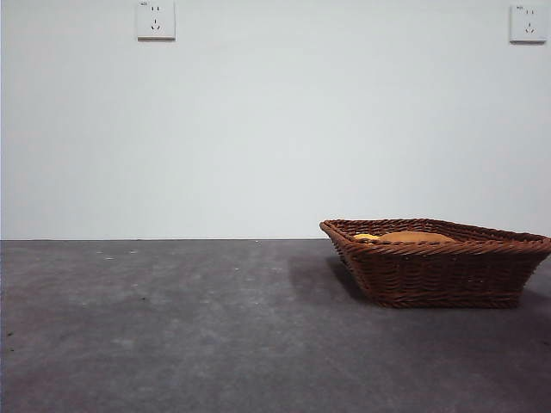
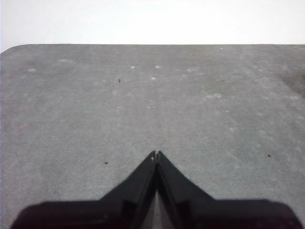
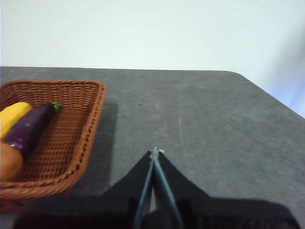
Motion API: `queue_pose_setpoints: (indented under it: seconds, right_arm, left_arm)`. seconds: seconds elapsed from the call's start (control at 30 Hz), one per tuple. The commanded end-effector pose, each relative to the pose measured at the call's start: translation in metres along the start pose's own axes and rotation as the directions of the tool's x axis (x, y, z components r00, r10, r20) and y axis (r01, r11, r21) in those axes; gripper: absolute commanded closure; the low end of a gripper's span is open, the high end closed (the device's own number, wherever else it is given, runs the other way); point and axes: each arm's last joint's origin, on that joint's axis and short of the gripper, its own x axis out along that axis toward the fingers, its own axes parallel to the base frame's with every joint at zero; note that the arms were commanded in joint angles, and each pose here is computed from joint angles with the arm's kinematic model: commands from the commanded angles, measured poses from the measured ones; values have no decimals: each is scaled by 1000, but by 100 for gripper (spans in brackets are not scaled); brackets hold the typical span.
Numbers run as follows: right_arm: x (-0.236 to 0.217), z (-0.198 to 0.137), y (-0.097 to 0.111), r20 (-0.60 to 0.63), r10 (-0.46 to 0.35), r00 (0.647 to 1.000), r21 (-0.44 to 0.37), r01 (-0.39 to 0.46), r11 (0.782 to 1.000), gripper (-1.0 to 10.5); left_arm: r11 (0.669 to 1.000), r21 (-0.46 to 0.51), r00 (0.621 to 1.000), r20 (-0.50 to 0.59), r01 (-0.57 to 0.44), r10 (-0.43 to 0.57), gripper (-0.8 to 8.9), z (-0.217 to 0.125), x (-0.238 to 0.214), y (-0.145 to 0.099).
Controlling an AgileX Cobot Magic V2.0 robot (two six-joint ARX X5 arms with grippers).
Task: Help me put the vegetables on the table into the basket
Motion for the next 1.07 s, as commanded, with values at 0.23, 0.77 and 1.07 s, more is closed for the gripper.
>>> queue_pose_setpoints:
  seconds: [0.23, 0.77, 1.07]
  right_arm:
    - [0, -8, 0, -59, -6, 998, 14, 7, 1000, 946]
    - [0, -12, 0, -98, -3, 995, 12, 4, 1000, 946]
    - [0, -12, 0, -98, -3, 995, 12, 4, 1000, 946]
  left_arm:
    - [1000, -4, 1000, -5, -4, 4, 817, -3, 1, 1]
    - [1000, -4, 1000, -4, -4, 4, 817, -3, 1, 1]
    - [1000, -4, 1000, -5, -4, 4, 817, -3, 1, 1]
